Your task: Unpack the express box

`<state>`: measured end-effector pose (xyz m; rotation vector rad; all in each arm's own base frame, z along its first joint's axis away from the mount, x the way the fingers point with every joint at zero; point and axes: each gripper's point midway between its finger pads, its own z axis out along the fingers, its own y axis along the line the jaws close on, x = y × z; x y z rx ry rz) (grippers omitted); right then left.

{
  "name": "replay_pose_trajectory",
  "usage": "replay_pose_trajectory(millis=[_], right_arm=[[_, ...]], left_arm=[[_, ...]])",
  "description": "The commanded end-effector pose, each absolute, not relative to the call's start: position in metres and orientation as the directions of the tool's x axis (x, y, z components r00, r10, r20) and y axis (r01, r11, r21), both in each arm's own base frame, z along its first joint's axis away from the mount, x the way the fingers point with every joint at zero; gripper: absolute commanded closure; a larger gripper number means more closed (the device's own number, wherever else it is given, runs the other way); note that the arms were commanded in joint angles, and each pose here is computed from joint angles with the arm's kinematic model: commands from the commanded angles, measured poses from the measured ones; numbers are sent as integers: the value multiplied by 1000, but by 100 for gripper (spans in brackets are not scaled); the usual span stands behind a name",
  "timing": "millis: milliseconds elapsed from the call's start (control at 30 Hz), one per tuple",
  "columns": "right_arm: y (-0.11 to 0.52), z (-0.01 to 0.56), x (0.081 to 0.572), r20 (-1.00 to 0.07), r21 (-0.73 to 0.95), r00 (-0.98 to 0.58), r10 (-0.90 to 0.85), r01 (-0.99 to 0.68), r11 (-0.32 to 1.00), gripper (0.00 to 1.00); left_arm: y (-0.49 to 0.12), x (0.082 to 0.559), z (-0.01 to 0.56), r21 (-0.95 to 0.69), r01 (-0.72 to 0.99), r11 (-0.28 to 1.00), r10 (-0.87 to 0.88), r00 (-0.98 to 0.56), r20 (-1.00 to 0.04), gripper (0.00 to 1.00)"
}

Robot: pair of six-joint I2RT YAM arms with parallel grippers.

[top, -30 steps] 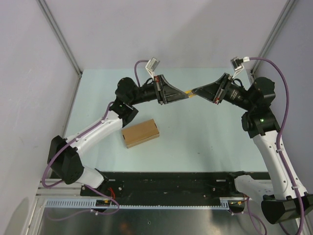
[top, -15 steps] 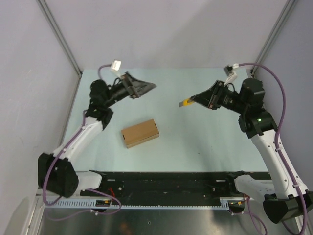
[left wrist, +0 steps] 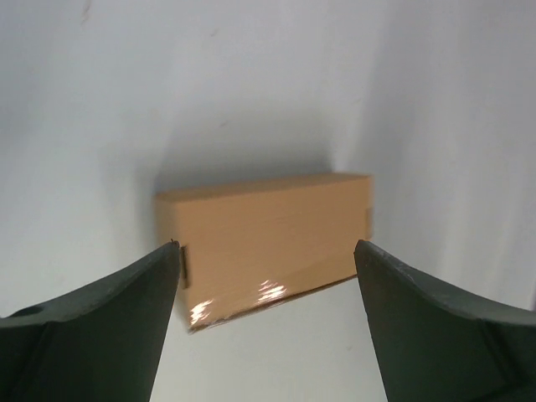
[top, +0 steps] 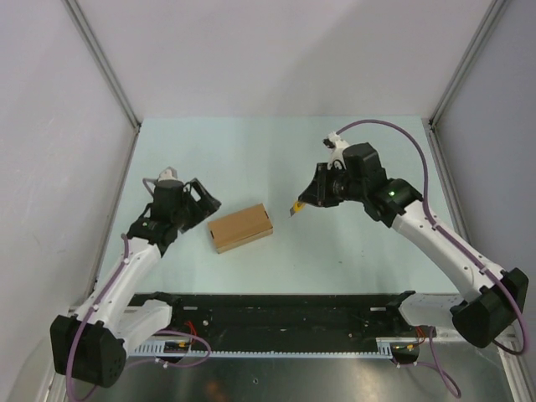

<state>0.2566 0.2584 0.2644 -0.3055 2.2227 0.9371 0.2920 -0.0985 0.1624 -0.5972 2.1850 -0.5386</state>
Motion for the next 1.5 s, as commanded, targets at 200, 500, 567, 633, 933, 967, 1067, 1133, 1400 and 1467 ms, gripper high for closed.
replay_pose_trajectory(millis=[200, 500, 567, 633, 933, 967, 1067, 1133, 1400, 1467], right_arm=[[266, 235, 269, -686, 470, -728, 6, -437, 766, 100], [263, 226, 261, -676, 467, -737, -15, -444, 764, 100], [262, 225, 261, -678, 459, -735, -23, -448, 767, 100], [261, 224, 260, -677, 458, -736, -25, -447, 769, 100], [267, 218, 267, -673, 466, -739, -25, -450, 762, 100], [266, 218, 268, -674, 467, -738, -21, -448, 762, 100], [262, 215, 273, -669, 464, -743, -10, -428, 775, 100], [256, 212, 276, -664, 454, -748, -4, -407, 793, 100], [219, 181, 277, -601, 351, -799, -28, -296, 888, 100], [212, 171, 274, -580, 321, -814, -38, -271, 907, 100]], left_arm=[[-33, 271, 124, -303, -459, 835, -534, -547, -644, 9], [-34, 298, 62, -177, -445, 878, -473, -749, -464, 45], [-50, 307, 63, -229, -376, 898, -440, -791, -425, 54], [-59, 306, 60, -252, -326, 911, -404, -824, -396, 60], [-118, 278, 72, -450, -40, 892, -207, -921, -329, 65], [-123, 275, 72, -463, -26, 886, -195, -927, -321, 65], [-147, 259, 73, -499, 45, 865, -124, -945, -301, 66], [-162, 248, 72, -501, 93, 861, -70, -952, -297, 66], [-195, 222, 72, -524, 214, 824, 62, -954, -294, 66], [-204, 218, 82, -542, 298, 786, 125, -935, -333, 65]])
